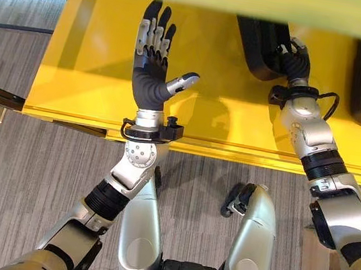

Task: Move parts from the plastic box to the shelf.

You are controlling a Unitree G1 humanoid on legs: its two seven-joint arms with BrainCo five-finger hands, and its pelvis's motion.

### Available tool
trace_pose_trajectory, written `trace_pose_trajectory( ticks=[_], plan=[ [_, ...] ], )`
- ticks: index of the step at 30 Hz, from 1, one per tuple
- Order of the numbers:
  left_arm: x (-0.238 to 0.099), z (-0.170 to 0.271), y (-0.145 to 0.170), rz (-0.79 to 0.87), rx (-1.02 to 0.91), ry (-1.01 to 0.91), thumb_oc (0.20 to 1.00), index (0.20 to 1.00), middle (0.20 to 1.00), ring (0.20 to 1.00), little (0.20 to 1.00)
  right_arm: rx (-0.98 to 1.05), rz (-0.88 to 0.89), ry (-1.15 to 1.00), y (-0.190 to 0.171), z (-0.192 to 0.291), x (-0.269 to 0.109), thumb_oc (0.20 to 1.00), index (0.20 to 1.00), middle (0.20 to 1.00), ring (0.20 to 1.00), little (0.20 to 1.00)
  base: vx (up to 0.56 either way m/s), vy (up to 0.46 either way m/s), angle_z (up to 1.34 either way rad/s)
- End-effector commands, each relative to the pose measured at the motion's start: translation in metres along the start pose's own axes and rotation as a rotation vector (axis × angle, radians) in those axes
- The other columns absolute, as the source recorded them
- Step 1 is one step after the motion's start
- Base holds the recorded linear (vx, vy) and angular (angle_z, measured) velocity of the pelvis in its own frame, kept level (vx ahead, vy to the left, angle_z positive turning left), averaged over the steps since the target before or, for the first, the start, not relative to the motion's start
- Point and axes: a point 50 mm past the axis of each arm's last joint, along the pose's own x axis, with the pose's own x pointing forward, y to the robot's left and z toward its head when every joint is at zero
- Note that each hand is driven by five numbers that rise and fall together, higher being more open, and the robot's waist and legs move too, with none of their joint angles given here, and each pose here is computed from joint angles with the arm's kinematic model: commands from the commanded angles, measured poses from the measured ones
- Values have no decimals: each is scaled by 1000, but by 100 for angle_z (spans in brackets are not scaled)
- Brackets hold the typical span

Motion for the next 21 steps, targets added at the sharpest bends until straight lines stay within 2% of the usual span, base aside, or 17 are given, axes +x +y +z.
trace_pose_trajectory(
  ticks=[1, 7, 12, 17, 21],
  plan=[
    [5, 15, -16, -68, -107, -82, 1000, 1000, 1000, 1000, 1000, -21, -26, 224, -19, -50, -11, 200, 200, 200, 200, 200, -10, 25, -4],
    [9, 23, -25, -208, -135, -146, 1000, 1000, 1000, 1000, 1000, -96, 4, 240, -23, -45, -5, 200, 200, 200, 200, 200, 8, 37, -4],
    [22, 35, -7, -89, -176, -214, 1000, 1000, 1000, 1000, 1000, -136, 43, 275, -22, -49, -5, 200, 200, 200, 200, 200, 39, 24, -1],
    [31, 46, 1, -51, -85, -307, 1000, 1000, 1000, 1000, 1000, -178, 75, 319, -11, -62, -12, 200, 200, 200, 200, 200, 65, 4, 1],
    [36, 52, 9, 49, -14, -333, 1000, 1000, 1000, 1000, 1000, -204, 91, 335, 5, -78, -28, 200, 200, 200, 200, 200, 75, 31, 3]
  ],
)
